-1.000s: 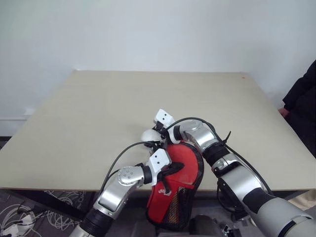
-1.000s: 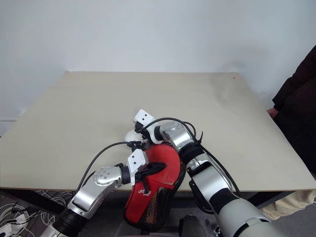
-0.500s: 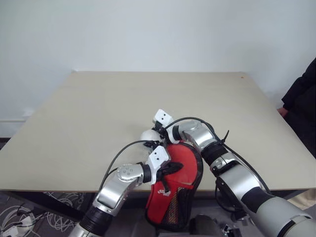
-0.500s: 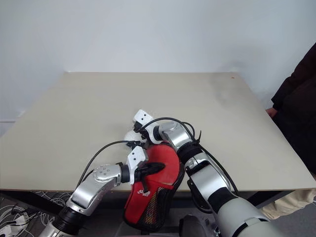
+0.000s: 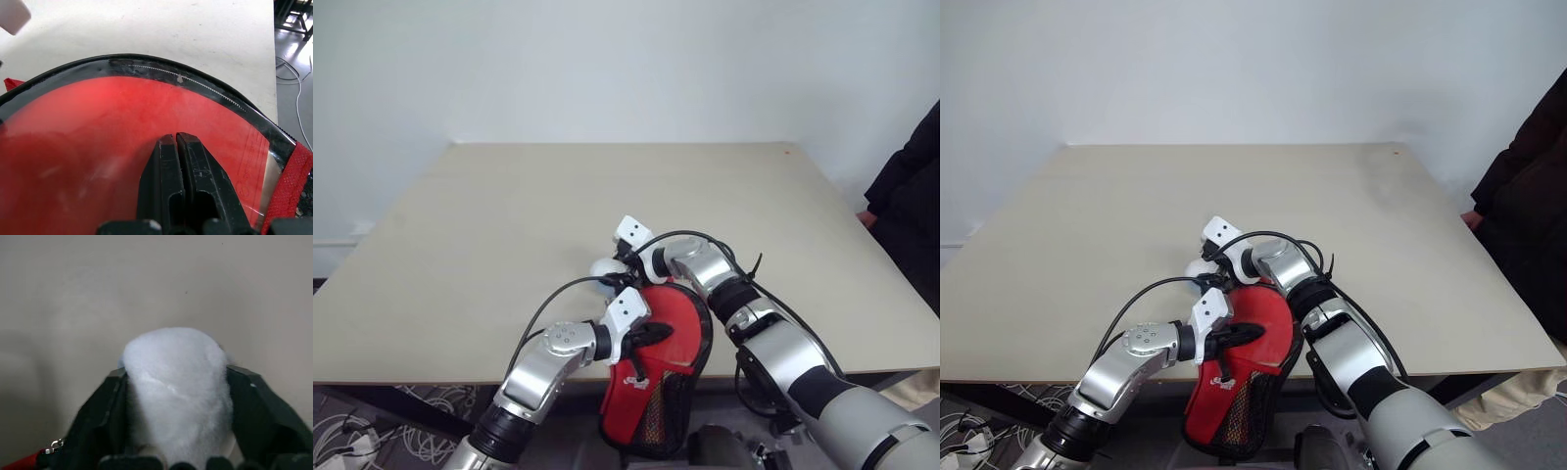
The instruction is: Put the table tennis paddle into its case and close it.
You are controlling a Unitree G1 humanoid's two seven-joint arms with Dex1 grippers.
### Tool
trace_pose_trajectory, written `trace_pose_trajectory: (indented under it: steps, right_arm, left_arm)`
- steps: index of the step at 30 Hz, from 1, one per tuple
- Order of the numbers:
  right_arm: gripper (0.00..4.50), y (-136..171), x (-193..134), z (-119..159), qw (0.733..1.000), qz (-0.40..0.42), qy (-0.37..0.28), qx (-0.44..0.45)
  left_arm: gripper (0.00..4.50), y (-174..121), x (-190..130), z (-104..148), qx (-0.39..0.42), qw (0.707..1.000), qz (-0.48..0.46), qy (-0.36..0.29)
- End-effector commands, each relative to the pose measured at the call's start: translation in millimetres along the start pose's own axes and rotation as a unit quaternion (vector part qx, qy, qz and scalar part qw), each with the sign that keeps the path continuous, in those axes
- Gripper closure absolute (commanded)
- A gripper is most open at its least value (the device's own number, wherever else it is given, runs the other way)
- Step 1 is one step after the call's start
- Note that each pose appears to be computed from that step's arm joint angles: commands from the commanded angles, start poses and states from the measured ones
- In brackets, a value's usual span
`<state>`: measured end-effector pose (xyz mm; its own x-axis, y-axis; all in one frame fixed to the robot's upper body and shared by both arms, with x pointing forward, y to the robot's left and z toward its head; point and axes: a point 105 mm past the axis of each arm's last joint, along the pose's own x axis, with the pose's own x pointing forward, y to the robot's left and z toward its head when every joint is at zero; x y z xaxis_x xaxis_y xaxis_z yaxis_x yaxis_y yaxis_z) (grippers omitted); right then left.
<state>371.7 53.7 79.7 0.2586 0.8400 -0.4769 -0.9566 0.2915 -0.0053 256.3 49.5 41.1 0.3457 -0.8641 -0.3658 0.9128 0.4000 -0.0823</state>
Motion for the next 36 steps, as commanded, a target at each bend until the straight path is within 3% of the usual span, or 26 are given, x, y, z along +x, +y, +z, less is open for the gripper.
trace_pose_trajectory:
  steps: [1, 6, 11, 36]
  right_arm:
    - [2.65, -7, -4, 16, 1.000, -0.013, -0.007, -0.023]
    - [3.75, -7, -4, 17, 1.000, -0.011, -0.004, -0.027]
    - [4.33, -8, -4, 17, 0.999, -0.012, -0.004, -0.030]
    - [4.38, -52, -18, 32, 0.980, -0.178, -0.017, -0.091]
  left_arm:
    - [4.50, -4, 1, -17, -0.022, 0.999, -0.009, 0.032]
    - [4.50, -5, 1, -17, -0.025, 0.999, -0.010, 0.033]
    - [4.50, -6, 1, -18, -0.026, 0.999, -0.011, 0.035]
    - [4.50, -9, 2, -20, -0.033, 0.998, -0.016, 0.042]
